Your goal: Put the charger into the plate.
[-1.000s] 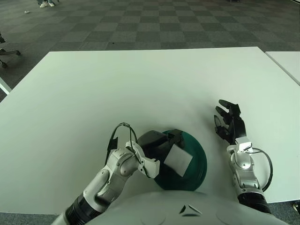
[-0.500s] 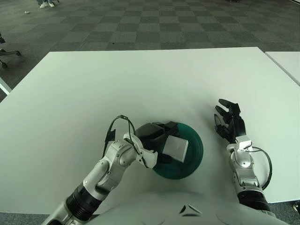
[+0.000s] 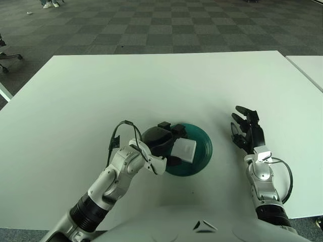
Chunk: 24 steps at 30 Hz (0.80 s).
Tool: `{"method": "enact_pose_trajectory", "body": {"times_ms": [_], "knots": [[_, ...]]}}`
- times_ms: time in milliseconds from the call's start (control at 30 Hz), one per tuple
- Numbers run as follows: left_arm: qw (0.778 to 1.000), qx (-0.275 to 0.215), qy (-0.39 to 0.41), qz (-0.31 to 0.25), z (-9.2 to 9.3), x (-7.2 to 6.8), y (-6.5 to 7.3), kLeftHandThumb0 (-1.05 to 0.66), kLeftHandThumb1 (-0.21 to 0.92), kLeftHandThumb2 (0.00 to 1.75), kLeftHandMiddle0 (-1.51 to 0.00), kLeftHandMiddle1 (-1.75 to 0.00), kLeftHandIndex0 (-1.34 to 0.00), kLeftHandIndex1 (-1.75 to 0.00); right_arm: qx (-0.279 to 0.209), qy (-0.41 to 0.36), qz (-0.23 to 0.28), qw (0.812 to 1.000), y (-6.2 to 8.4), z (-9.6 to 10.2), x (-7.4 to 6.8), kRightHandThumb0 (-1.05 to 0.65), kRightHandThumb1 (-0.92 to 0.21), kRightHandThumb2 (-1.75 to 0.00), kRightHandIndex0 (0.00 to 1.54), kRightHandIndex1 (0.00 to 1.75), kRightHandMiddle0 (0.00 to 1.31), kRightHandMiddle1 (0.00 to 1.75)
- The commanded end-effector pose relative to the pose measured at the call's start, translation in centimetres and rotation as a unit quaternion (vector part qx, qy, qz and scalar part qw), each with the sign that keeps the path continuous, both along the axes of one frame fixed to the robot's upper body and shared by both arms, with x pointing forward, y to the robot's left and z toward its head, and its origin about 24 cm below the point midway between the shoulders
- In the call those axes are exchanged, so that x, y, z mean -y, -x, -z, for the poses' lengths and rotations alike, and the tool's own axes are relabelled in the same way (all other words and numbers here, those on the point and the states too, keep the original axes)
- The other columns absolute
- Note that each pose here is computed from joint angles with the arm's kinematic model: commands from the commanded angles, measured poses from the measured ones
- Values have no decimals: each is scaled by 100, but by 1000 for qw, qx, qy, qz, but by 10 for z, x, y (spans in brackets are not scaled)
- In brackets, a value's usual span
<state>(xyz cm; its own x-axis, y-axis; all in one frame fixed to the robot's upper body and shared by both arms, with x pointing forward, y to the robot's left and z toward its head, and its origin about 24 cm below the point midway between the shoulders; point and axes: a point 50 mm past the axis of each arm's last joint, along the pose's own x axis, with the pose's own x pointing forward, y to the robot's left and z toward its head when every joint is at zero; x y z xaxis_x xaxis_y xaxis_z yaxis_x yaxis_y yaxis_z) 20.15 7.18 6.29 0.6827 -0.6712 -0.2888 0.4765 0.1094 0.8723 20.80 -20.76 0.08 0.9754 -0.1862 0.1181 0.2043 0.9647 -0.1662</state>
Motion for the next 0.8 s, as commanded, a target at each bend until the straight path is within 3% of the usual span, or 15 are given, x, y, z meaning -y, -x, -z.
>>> {"method": "enact_pose_trajectory", "body": {"times_ms": [0,67,267,767], "knots": [[998,-21,-54,-19,16,-14,-2,-94,92,74,-17,-81,0,-111,-143,-22,11,989,51,64,-9,-56,-92,-57,36,25,0,88],[998,-11,-50,-20,14,-14,-2,-100,92,73,-14,-59,0,-92,-142,-22,11,990,51,64,-10,-56,-92,-57,36,24,0,88],[999,11,-29,-32,6,-14,-5,-104,92,69,-18,-24,0,-73,-143,-23,10,989,50,64,-11,-56,-92,-56,36,24,0,87],[997,62,30,-39,-13,-17,-7,-105,92,66,-26,-11,0,-66,-147,-16,9,989,51,65,-15,-59,-92,-54,38,25,0,90]]}}
